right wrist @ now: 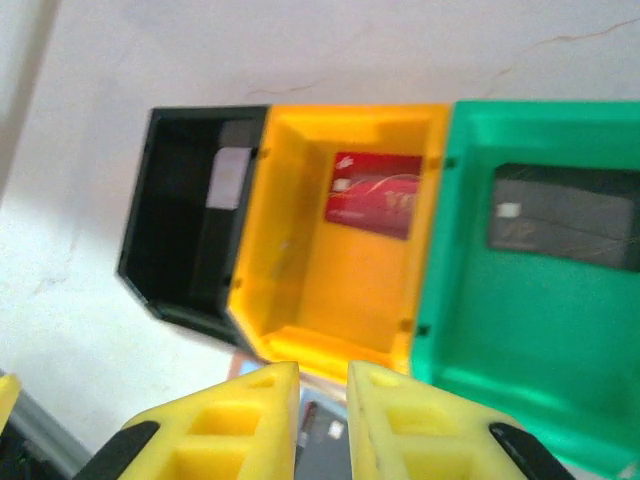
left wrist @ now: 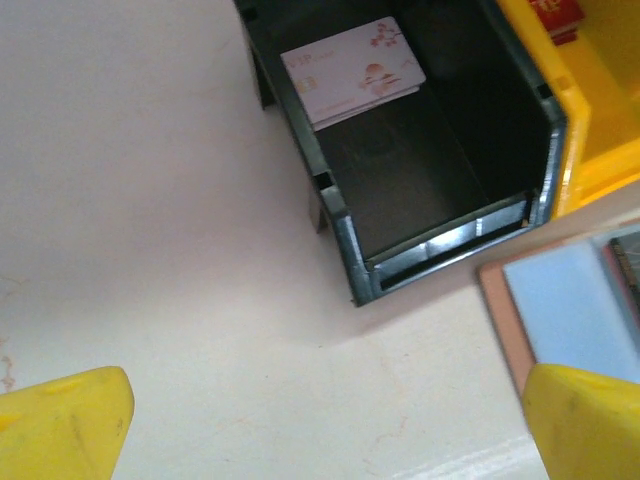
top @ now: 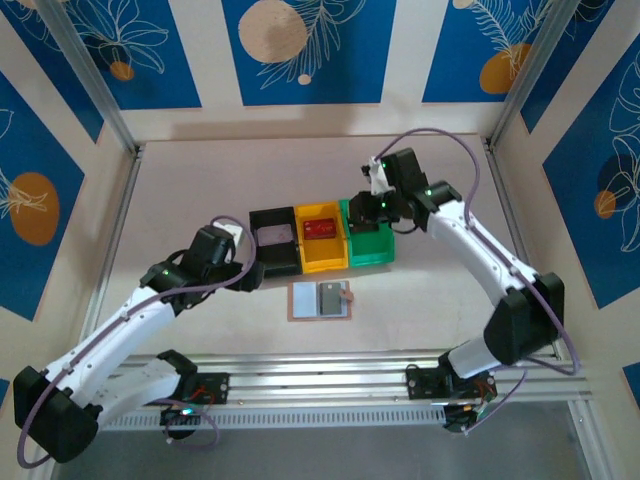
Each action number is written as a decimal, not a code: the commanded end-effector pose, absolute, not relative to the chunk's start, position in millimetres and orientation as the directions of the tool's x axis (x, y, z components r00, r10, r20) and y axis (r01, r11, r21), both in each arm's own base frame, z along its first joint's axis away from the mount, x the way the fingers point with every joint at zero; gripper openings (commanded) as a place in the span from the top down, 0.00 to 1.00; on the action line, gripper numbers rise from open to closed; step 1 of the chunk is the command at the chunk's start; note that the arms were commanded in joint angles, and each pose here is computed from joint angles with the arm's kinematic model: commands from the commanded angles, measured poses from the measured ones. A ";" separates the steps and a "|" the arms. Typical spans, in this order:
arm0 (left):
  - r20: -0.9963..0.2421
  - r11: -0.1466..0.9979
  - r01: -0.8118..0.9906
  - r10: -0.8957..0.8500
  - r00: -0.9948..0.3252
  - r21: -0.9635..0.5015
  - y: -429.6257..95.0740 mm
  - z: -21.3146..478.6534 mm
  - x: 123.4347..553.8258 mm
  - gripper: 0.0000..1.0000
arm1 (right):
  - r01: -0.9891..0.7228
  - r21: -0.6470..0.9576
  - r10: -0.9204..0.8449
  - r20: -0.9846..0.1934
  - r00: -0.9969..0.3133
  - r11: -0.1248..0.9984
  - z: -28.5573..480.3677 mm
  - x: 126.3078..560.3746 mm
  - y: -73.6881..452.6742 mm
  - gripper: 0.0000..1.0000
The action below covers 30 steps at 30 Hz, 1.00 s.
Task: Take the credit cards out of the card holder
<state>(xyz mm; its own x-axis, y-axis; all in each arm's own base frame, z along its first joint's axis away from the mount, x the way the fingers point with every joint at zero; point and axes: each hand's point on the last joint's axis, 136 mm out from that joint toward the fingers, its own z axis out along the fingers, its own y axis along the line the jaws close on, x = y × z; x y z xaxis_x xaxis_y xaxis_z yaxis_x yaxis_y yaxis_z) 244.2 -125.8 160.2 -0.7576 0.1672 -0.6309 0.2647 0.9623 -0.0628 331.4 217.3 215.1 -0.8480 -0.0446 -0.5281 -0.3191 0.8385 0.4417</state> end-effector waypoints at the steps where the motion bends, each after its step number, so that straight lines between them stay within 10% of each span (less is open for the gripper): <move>1: -0.609 0.942 0.282 0.118 -0.784 -0.181 -142.2 174.5 235.9 0.00 | -0.346 0.512 -0.047 -0.509 -0.860 0.786 200.6 298.2 234.5 0.79; 8: -0.524 0.876 0.239 -0.018 -0.852 -0.418 -184.5 173.8 222.7 0.01 | -0.371 0.596 -0.030 -0.502 -0.864 0.712 170.9 237.4 242.9 0.82; 30: -0.379 0.852 0.201 0.003 -0.925 -0.484 -278.8 109.2 196.9 0.00 | -0.205 0.567 -0.023 -0.311 -0.950 0.798 68.6 212.5 240.7 0.91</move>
